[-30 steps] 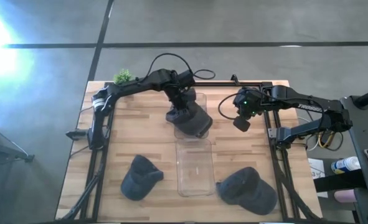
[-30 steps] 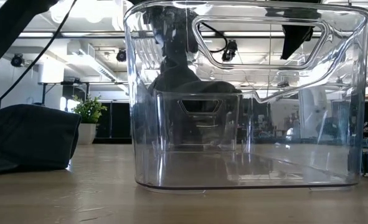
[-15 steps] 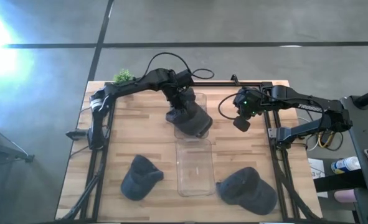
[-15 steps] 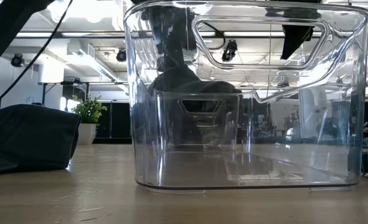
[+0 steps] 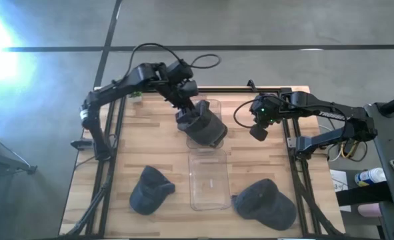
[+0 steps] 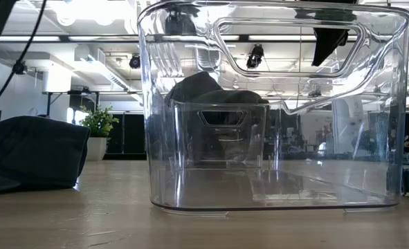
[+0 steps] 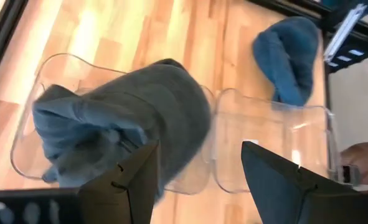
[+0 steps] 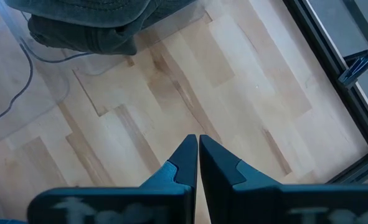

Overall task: Pick & Place hat
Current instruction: Put the left blue cap into the bottom transparent bin

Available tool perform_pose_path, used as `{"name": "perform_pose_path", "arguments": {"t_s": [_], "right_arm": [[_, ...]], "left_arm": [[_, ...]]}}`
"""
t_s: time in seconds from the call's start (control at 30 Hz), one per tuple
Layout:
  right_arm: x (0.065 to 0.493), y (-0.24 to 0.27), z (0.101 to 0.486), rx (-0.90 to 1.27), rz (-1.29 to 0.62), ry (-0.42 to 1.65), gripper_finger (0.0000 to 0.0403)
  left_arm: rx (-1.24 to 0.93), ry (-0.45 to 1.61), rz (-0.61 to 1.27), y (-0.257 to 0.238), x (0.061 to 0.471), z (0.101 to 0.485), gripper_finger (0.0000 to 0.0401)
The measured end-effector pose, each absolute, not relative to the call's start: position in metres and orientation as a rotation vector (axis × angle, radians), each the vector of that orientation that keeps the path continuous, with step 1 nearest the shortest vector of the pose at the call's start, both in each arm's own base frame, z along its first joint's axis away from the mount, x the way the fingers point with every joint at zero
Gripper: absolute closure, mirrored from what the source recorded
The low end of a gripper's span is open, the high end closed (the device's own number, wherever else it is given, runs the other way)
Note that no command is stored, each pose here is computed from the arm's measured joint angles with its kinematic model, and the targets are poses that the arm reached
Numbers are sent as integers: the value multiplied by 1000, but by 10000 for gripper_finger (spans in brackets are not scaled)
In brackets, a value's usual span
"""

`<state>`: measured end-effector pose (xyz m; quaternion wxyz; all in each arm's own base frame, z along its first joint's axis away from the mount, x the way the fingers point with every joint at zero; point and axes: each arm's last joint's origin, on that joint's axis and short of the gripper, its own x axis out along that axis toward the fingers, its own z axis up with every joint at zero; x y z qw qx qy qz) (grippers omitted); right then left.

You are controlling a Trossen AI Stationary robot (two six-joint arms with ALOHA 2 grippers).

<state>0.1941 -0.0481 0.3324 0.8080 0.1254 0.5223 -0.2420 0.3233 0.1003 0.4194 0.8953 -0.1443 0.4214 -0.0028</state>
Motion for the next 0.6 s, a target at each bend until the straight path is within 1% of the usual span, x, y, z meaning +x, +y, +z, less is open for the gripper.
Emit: {"name": "perform_pose_path", "arguments": {"t_s": [0.23, 0.47, 0.6], "right_arm": [[194, -48, 332, 266, -513, 1119, 390], [194, -48, 332, 265, -512, 1120, 390], [194, -48, 332, 262, -510, 1122, 390]], "left_arm": [[-371, 952, -31, 63, 301, 432, 183], [-389, 1067, -71, 25, 300, 417, 183], [-438, 1208, -43, 10, 291, 404, 183]]}}
